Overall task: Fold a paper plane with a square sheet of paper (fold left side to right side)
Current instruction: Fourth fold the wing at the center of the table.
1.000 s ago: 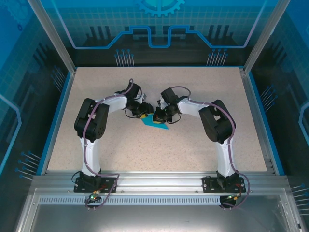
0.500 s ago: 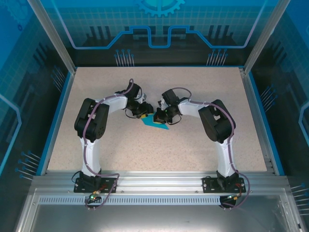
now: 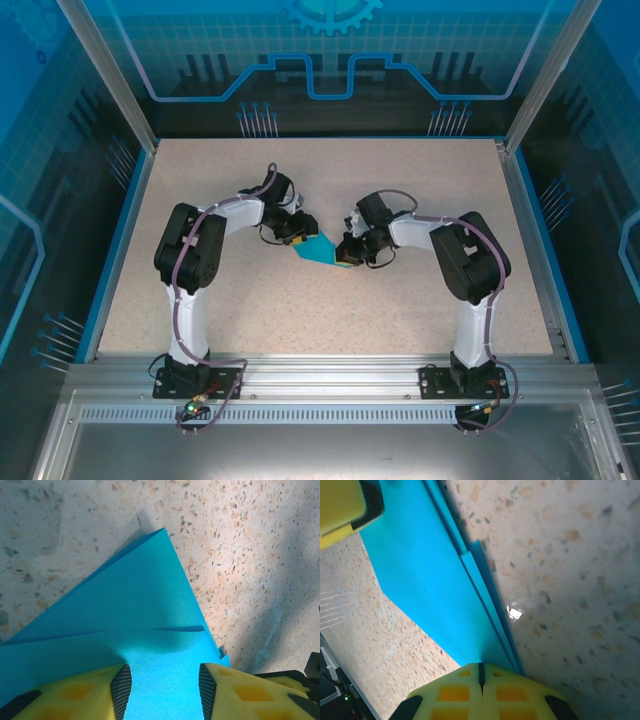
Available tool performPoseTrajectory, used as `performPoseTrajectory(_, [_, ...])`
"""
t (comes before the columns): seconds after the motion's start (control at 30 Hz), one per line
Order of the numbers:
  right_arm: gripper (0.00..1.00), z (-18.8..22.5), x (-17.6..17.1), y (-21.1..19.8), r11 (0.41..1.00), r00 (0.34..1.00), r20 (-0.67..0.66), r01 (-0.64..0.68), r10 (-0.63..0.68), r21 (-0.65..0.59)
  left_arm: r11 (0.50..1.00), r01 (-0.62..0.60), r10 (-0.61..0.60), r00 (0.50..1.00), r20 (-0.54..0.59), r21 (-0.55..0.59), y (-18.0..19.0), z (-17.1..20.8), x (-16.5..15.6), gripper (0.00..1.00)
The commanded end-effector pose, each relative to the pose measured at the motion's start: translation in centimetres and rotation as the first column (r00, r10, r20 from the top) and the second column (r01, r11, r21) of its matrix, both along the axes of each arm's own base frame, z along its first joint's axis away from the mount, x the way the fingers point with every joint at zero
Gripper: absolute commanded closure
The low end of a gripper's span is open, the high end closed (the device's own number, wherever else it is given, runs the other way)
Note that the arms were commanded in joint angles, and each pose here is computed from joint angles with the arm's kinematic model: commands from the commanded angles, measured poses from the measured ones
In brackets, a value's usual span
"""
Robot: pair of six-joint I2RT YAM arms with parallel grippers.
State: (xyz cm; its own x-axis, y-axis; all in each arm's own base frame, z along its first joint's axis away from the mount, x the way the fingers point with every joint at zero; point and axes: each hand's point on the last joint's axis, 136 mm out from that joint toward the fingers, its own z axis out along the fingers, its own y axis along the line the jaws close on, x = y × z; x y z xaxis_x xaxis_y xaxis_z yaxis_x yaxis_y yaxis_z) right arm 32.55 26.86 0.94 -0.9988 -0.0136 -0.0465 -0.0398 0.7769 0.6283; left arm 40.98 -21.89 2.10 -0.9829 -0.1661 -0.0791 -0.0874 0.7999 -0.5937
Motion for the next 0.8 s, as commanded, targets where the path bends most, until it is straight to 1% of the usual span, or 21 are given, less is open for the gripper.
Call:
performPoseTrajectory(0.0, [0.96, -4.3, -5.5, -5.8, 0.982, 0.976, -0.214, 0.006, -0.047, -0.187, 0.990, -0.011, 0.021, 0.997, -0.077, 0.137, 2.5, -4.0, -1.7, 0.54])
performPoseTrajectory(0.3, [0.96, -4.5, -6.7, -9.2, 0.980, 0.970, -0.223, 0.056, -0.099, -0.191, 0.992, -0.010, 0.019, 0.998, -0.067, 0.128, 2.4, -3.3, -1.5, 0.53])
performPoseTrajectory(0.37, [0.96, -4.1, -6.7, -9.4, 0.984, 0.973, -0.210, 0.062, -0.098, -0.169, 0.993, -0.009, 0.017, 0.998, -0.064, 0.119, 2.2, -2.9, -1.5, 0.53])
performPoseTrajectory(0.43, [0.95, -3.3, -6.3, -9.3, 0.989, 0.979, -0.186, 0.063, -0.087, -0.132, 0.997, -0.005, 0.009, 0.999, -0.048, 0.079, 1.6, -1.8, -1.3, 0.52])
performPoseTrajectory(0.5, [0.89, -1.7, -5.5, -9.0, 0.994, 0.989, -0.128, 0.058, -0.069, -0.090, 1.000, -0.002, 0.003, 1.000, -0.026, 0.021, 0.8, 0.0, -0.9, 0.49])
performPoseTrajectory(0.53, [0.86, -1.6, -5.9, -9.3, 0.994, 0.992, -0.112, 0.054, -0.064, -0.091, 1.000, 0.003, -0.003, 1.000, -0.003, -0.017, 0.3, 1.5, -0.7, 0.46])
performPoseTrajectory(0.63, [0.76, 0.9, -4.8, -9.6, 0.995, 0.999, 0.009, 0.038, -0.037, -0.090, 0.995, 0.020, -0.012, 0.997, 0.081, -0.096, -0.7, 6.4, 0.0, 0.40])
performPoseTrajectory(0.7, [0.65, 2.3, -4.2, -9.9, 0.994, 0.996, 0.084, 0.023, -0.014, -0.104, 0.993, 0.022, -0.007, 0.991, 0.134, -0.114, -0.6, 9.3, 0.1, 0.37])
performPoseTrajectory(0.77, [0.58, 3.5, -3.7, -9.9, 0.994, 0.988, 0.153, 0.005, 0.012, -0.107, 0.993, 0.012, 0.009, 0.984, 0.178, -0.119, -0.1, 11.5, -0.2, 0.35])
